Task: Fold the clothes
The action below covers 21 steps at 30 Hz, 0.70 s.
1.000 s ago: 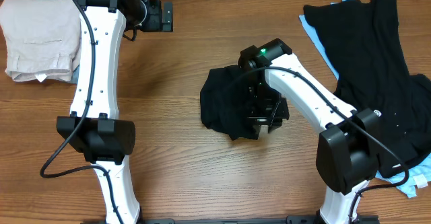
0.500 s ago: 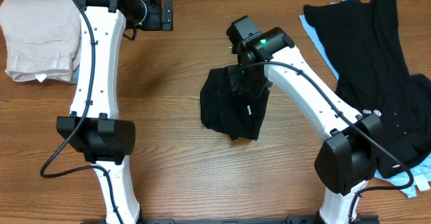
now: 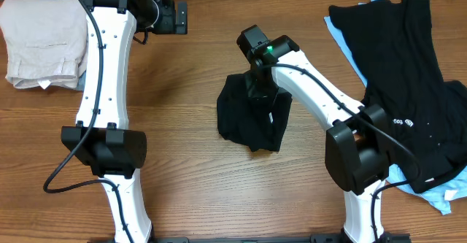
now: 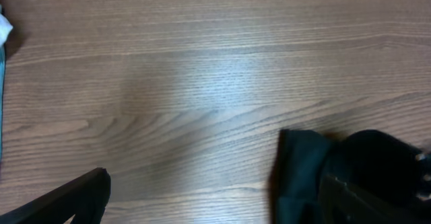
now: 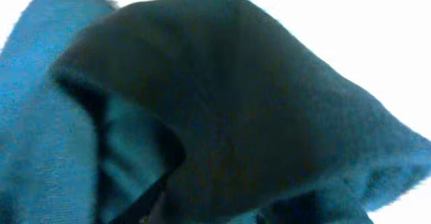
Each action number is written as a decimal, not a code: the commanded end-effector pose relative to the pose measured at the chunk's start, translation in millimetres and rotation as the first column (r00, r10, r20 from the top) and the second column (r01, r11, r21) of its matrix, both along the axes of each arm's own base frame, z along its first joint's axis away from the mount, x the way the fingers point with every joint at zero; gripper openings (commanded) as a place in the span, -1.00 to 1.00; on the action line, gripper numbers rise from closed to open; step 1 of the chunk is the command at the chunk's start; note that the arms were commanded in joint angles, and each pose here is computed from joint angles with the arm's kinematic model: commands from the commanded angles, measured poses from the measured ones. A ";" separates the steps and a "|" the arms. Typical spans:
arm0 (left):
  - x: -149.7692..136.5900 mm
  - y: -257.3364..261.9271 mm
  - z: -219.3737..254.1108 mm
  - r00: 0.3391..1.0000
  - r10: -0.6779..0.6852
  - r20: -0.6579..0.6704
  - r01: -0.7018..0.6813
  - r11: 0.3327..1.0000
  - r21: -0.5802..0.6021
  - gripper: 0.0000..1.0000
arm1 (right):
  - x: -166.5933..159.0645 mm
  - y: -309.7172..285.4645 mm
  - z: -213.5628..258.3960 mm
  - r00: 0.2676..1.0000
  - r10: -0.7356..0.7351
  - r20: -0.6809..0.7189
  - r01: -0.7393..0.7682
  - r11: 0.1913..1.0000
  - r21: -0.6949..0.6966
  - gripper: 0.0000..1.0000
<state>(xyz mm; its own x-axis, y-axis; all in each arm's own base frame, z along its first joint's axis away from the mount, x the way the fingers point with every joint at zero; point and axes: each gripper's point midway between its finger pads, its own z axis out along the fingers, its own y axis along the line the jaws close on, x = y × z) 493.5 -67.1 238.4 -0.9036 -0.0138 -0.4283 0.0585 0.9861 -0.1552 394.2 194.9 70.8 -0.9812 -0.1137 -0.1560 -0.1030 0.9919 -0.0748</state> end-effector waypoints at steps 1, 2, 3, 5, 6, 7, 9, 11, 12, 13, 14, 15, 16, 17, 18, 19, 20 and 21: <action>-2.1 1.4 -1.6 1.000 -0.018 -0.006 0.018 1.000 0.014 1.00 | 18.2 -38.5 30.2 0.986 -0.143 0.085 0.147 0.989 -0.035 -0.74; -1.9 1.2 -1.5 1.000 -0.019 -0.005 0.019 1.000 0.014 1.00 | 19.7 -49.0 37.6 0.982 -0.166 0.088 0.170 0.985 -0.033 -0.81; -1.4 0.5 -1.1 1.000 -0.020 -0.002 0.020 1.000 0.013 1.00 | 19.1 -70.3 46.7 0.974 -0.209 0.083 0.213 0.976 -0.036 -0.91; -1.1 0.5 -1.0 1.000 -0.020 -0.001 0.020 1.000 0.014 1.00 | 14.1 -95.0 47.3 0.967 -0.251 0.042 0.253 0.966 -0.051 -0.92; -1.2 0.5 -1.1 1.000 -0.020 -0.001 0.020 1.000 0.013 1.00 | 11.8 -100.2 46.2 0.969 -0.248 0.022 0.248 0.967 -0.052 -0.92; -1.2 0.7 -1.1 1.000 -0.019 -0.002 0.019 1.000 0.013 1.00 | 8.9 -107.3 44.1 0.969 -0.249 -0.005 0.248 0.968 -0.049 -0.92; -1.0 0.9 -1.0 1.000 -0.019 -0.001 0.019 1.000 0.014 1.00 | 5.4 -117.1 40.3 0.966 -0.256 -0.041 0.254 0.966 -0.037 -0.92; -1.1 1.2 -1.1 1.000 -0.018 -0.001 0.018 1.000 0.014 1.00 | 4.8 -125.3 38.4 0.962 -0.265 -0.064 0.265 0.964 -0.015 -0.83; -1.1 1.1 -1.1 1.000 -0.019 -0.001 0.019 1.000 0.014 1.00 | 4.7 -127.2 37.8 0.961 -0.267 -0.072 0.267 0.964 -0.003 -0.67; -1.1 1.1 -1.1 1.000 -0.019 -0.001 0.019 1.000 0.014 1.00 | 4.5 -127.7 37.1 0.962 -0.259 -0.088 0.262 0.965 0.024 -0.28; -1.0 1.1 -1.0 1.000 -0.019 -0.001 0.019 1.000 0.014 1.00 | 4.3 -126.9 36.9 0.963 -0.251 -0.104 0.257 0.965 0.055 0.04; -0.9 1.1 -0.9 1.000 -0.019 0.000 0.019 1.000 0.014 1.00 | 4.2 -124.4 36.8 0.962 -0.244 -0.118 0.255 0.963 0.091 0.14; -0.5 1.1 -0.8 1.000 -0.019 0.001 0.019 1.000 0.014 0.99 | 3.9 -117.6 37.5 0.965 -0.222 -0.139 0.242 0.959 0.149 0.17; -0.4 1.1 -0.7 1.000 -0.019 0.002 0.019 1.000 0.014 1.00 | 3.2 -109.7 39.6 0.969 -0.194 -0.154 0.223 0.954 0.202 0.17; -0.4 1.1 -0.7 1.000 -0.019 0.002 0.019 1.000 0.014 1.00 | 2.9 -102.1 42.1 0.971 -0.174 -0.164 0.211 0.946 0.246 0.17; -0.4 1.0 -0.7 1.000 -0.019 0.002 0.019 1.000 0.013 1.00 | 2.5 -91.0 47.1 0.975 -0.142 -0.172 0.190 0.932 0.308 0.15; -0.4 1.1 -0.7 1.000 -0.018 0.002 0.018 1.000 0.013 1.00 | 1.7 -81.7 52.0 0.977 -0.117 -0.176 0.175 0.917 0.358 0.12; -0.4 1.1 -0.7 1.000 -0.018 0.002 0.018 1.000 0.013 1.00 | 0.8 -73.3 56.3 0.980 -0.093 -0.176 0.157 0.903 0.399 0.10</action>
